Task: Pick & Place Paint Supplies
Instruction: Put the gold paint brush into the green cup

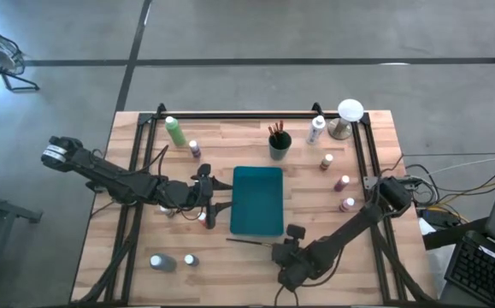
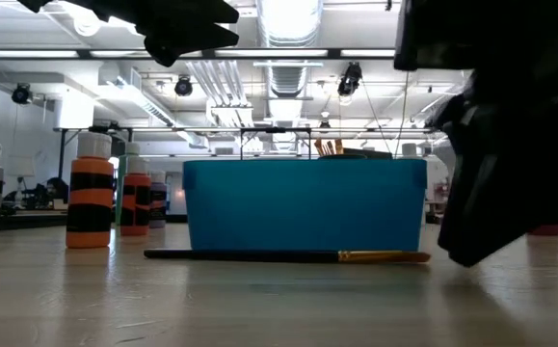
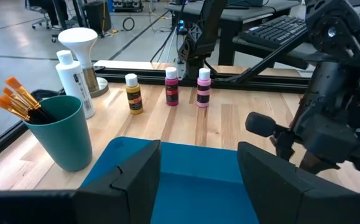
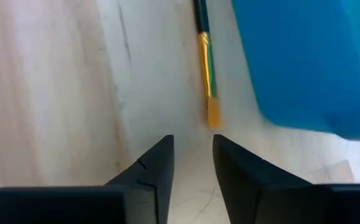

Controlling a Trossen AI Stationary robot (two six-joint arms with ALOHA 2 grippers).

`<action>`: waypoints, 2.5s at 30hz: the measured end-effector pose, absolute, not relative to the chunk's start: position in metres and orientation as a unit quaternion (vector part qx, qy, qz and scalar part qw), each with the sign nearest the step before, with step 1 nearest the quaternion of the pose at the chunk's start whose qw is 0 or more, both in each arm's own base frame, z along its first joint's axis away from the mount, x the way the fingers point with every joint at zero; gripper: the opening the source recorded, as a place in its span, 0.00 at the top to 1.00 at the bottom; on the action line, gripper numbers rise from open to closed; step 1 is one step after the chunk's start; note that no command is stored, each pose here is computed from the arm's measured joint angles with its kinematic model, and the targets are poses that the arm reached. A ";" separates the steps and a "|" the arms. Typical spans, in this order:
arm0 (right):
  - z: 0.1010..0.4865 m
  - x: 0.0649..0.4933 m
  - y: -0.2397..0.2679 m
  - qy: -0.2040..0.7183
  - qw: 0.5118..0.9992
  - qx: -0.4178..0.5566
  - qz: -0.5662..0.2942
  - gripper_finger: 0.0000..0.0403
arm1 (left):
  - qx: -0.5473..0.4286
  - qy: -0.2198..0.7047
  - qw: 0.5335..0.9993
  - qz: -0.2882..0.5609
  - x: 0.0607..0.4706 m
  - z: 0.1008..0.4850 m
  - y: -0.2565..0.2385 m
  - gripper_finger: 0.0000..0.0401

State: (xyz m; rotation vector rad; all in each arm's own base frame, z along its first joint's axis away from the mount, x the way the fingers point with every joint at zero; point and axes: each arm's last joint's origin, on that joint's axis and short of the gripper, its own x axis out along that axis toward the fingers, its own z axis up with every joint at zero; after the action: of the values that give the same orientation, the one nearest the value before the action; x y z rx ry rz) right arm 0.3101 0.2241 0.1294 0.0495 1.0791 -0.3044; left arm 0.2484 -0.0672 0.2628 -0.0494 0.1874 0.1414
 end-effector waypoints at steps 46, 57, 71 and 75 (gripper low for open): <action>0.234 0.312 0.224 0.490 0.871 -0.030 -0.029 0.98 | -0.177 0.128 0.975 -0.037 0.253 0.276 -0.070 0.46; 0.260 0.310 0.227 0.424 0.847 -0.320 -0.021 0.98 | -0.392 0.245 0.871 -0.165 0.260 0.308 -0.058 0.46; 0.273 0.319 0.220 0.374 0.794 -0.473 -0.080 0.98 | -0.514 0.355 0.757 -0.193 0.293 0.267 -0.064 0.46; 0.273 0.321 0.217 0.373 0.790 -0.477 -0.089 0.98 | -0.512 0.355 0.751 -0.218 0.304 0.268 -0.067 0.46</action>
State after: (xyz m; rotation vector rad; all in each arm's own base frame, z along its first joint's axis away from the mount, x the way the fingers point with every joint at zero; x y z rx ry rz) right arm 0.3207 0.2174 0.2733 -1.0279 0.8035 -0.1915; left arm 0.3036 -0.0666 0.2676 -1.1194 0.7749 -0.4761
